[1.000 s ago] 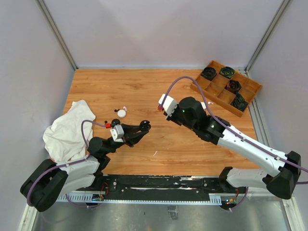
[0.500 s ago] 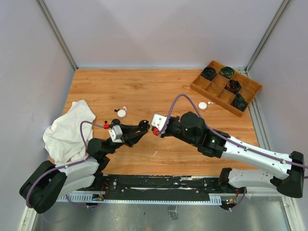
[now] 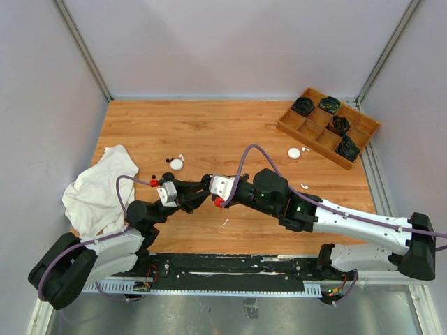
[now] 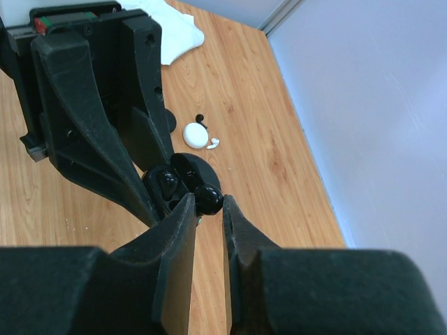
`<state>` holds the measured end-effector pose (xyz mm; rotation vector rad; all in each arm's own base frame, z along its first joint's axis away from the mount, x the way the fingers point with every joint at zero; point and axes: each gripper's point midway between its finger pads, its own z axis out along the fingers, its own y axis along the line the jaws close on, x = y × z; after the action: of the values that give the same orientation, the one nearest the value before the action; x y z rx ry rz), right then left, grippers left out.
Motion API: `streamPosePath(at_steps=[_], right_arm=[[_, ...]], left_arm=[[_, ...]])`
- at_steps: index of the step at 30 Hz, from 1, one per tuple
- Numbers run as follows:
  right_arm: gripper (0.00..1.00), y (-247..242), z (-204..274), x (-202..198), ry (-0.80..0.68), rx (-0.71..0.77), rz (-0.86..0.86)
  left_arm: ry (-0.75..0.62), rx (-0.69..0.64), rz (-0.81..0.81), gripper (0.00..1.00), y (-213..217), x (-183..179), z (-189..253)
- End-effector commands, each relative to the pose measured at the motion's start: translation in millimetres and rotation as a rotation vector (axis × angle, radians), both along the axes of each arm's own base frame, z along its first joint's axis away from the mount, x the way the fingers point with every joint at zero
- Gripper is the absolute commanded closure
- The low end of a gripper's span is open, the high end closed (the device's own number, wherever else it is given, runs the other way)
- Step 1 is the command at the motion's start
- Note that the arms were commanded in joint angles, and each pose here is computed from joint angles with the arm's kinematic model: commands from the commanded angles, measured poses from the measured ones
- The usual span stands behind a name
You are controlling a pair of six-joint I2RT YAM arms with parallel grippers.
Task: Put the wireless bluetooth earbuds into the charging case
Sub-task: Place the earbud in the charging case.
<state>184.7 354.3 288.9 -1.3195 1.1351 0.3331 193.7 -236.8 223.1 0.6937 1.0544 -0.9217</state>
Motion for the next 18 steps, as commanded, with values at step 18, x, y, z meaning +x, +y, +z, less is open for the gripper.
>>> streamPosePath(at_steps=[18], right_arm=[[0.89, 18, -17, -4, 0.028, 0.005, 0.031]], left_arm=[[-0.033, -0.034, -0.001, 1.0, 3, -4, 9]])
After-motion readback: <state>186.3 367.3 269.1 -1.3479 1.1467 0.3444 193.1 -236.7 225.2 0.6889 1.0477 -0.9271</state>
